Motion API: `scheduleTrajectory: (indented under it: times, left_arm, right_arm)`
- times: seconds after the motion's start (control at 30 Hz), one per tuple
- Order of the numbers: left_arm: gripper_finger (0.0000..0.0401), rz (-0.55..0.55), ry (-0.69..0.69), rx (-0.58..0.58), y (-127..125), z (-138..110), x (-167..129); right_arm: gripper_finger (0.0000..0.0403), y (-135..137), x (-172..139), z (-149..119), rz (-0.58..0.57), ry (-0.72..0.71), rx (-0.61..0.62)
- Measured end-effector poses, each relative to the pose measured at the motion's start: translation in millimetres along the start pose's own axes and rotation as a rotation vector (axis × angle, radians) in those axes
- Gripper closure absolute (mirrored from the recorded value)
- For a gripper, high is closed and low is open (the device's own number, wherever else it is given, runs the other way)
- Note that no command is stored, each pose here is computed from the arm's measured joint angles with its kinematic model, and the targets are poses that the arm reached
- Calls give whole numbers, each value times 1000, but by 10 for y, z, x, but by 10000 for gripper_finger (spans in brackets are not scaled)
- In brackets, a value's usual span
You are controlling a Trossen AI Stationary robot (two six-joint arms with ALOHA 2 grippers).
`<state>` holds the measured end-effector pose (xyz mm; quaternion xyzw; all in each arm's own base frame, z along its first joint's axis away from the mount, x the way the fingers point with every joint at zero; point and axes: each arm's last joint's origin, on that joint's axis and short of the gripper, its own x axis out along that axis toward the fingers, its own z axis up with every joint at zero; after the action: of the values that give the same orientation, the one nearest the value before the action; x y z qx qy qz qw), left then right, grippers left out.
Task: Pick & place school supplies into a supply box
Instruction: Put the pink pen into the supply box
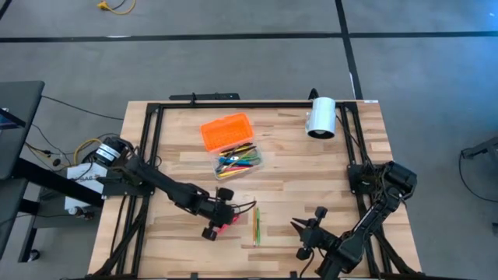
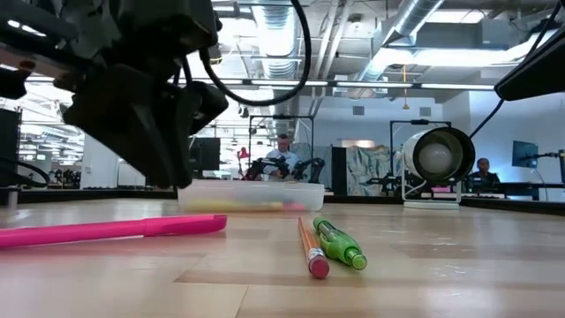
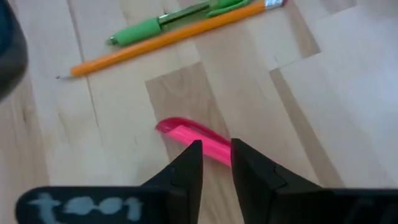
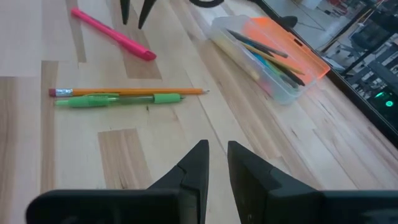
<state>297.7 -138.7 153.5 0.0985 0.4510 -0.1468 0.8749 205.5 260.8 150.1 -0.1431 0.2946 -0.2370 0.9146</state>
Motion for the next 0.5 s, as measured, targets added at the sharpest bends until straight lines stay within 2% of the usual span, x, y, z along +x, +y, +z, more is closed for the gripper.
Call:
scheduleTrajectory:
  times: [0.27,0.5]
  left_arm:
    - [277,-29,-2,-15,-144,-7,0]
    - [251,-19,-6,-43,-165,-7,1]
  right_arm:
    - [349,2,2,2,1,0,-3]
    - [349,6,2,4,3,-1,2]
